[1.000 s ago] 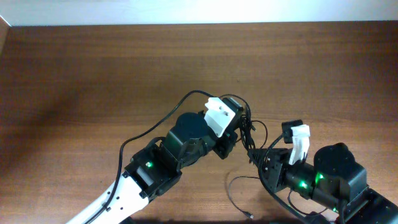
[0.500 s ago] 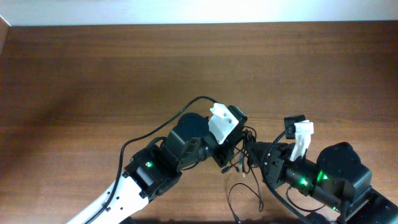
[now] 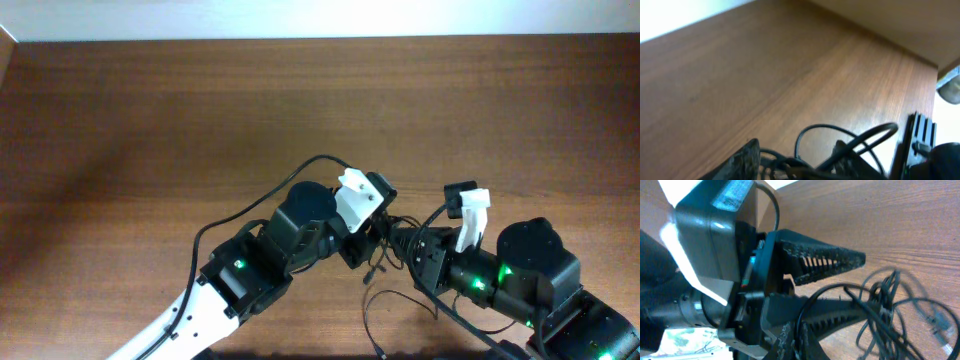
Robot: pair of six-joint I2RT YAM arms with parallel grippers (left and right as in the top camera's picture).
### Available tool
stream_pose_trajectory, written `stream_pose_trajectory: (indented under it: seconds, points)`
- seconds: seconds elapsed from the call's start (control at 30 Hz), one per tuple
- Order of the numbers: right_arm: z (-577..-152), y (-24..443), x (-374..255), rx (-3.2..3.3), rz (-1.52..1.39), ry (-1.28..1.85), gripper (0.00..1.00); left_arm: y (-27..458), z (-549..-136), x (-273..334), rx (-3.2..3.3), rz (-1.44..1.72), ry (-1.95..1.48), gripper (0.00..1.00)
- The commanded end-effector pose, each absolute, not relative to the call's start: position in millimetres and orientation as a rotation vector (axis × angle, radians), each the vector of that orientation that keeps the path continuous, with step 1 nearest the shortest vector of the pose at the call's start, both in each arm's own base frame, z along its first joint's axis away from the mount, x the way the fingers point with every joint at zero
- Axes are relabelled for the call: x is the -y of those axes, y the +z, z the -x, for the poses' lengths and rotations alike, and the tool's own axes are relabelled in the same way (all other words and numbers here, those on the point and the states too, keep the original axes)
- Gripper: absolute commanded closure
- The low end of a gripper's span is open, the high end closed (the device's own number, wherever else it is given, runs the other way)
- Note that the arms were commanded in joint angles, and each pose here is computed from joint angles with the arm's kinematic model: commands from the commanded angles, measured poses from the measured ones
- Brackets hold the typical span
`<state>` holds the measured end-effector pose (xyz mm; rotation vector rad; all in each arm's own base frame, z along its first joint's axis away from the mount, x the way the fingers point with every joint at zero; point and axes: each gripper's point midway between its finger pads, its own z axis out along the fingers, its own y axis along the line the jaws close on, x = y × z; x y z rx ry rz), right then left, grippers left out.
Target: Untangle cables
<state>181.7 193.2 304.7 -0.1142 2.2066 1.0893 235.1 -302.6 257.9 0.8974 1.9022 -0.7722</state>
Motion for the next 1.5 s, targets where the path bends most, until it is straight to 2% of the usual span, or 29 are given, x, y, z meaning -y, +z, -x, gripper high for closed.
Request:
stream_pose_trajectory:
  seconds: [0.0, 0.07, 0.1, 0.23, 0.3, 0.37, 0.43, 0.5, 0.53, 0.6, 0.63, 0.73, 0.8, 0.83, 0.9, 0.97, 1.03, 1.07, 1.23, 1.27, 1.33, 1.47]
  points:
    - [-175.5, 315.8, -197.7, -2.193, 0.117, 1.161, 0.96, 282.0, -241.1, 308.8, -1.806, -0.876, -0.789, 0.67]
    - [-176.0, 316.7, -197.9, -2.19, 0.112, 1.164, 0.96, 287.9, -239.6, 312.1, -1.777, -0.883, -0.813, 0.92]
    - [-177.2, 316.3, -196.9, -2.189, 0.107, 1.154, 0.95, 289.9, -239.8, 312.7, -1.768, -0.882, -0.816, 1.0]
    - [-190.5, 305.1, -176.7, -2.189, 0.069, 0.964, 0.68, 290.4, -252.1, 305.4, -1.802, -0.785, -0.771, 1.0]
    - [-195.7, 298.7, -137.6, -2.206, -0.039, 0.718, 0.53, 286.0, -274.1, 285.6, -1.916, -0.499, -0.729, 1.0]
    - [-187.7, 308.4, -101.3, -2.199, -0.057, 0.519, 0.31, 277.6, -287.9, 265.5, -2.011, -0.179, -0.734, 1.0]
    - [-181.2, 310.2, -93.6, -2.213, -0.065, 0.494, 0.27, 270.1, -293.0, 253.0, -2.056, 0.037, -0.753, 1.0]
    - [-171.5, 302.8, -107.4, -2.273, -0.069, 0.608, 0.25, 265.1, -293.6, 247.8, -2.084, 0.227, -0.818, 1.0]
    - [-163.6, 295.6, -120.2, -2.329, -0.15, 0.742, 0.26, 266.3, -292.9, 247.9, -2.084, 0.278, -0.852, 1.0]
    - [-166.1, 284.8, -124.3, -2.352, -0.238, 0.781, 0.39, 273.2, -287.0, 247.5, -2.08, 0.283, -0.896, 1.0]
    - [-171.1, 280.4, -128.2, -2.343, -0.245, 0.792, 0.42, 282.9, -278.6, 245.9, -2.074, 0.305, -0.961, 1.0]
    - [-188.6, 279.8, -141.0, -2.273, -0.236, 0.839, 0.42, 314.5, -258.7, 240.6, -2.014, 0.265, -1.081, 1.0]
    - [-191.3, 279.9, -158.9, -2.273, -0.189, 0.927, 0.46, 332.0, -247.2, 236.8, -1.975, 0.237, -1.144, 1.0]
    - [-193.2, 289.9, -181.6, -2.257, -0.117, 1.052, 0.47, 334.5, -242.2, 236.5, -1.976, 0.222, -1.164, 1.0]
    - [-200.0, 292.1, -196.6, -2.258, -0.095, 1.111, 0.47, 333.2, -238.0, 241.6, -1.993, 0.184, -1.185, 1.0]
    - [-206.1, 281.7, -212.6, -2.324, -0.136, 1.175, 0.48, 334.0, -232.7, 247.7, -1.988, 0.045, -1.161, 1.0]
    - [-224.4, 280.0, -212.8, -2.292, -0.175, 1.123, 0.57, 334.4, -225.5, 254.1, -1.981, -0.089, -1.149, 1.0]
    - [-231.4, 281.4, -210.1, -2.268, -0.205, 1.097, 0.59, 334.5, -222.3, 256.7, -1.977, -0.138, -1.15, 1.0]
    - [-252.2, 277.3, -199.0, -2.228, -0.434, 1.048, 0.58, 338.0, -206.6, 268.2, -1.97, -0.27, -1.223, 1.0]
    - [-254.9, 271.2, -201.0, -2.247, -0.443, 1.036, 0.65, 344.5, -200.4, 273.4, -1.947, -0.31, -1.274, 1.0]
    - [-258.9, 266.9, -199.5, -2.251, -0.449, 1.004, 0.96, 345.0, -199.5, 273.2, -1.946, -0.313, -1.276, 1.0]
    - [-231.4, 303.7, -184.8, -2.131, -0.126, 0.96, 0.96, 336.0, -218.6, 253.1, -1.966, -0.18, -1.125, 1.0]
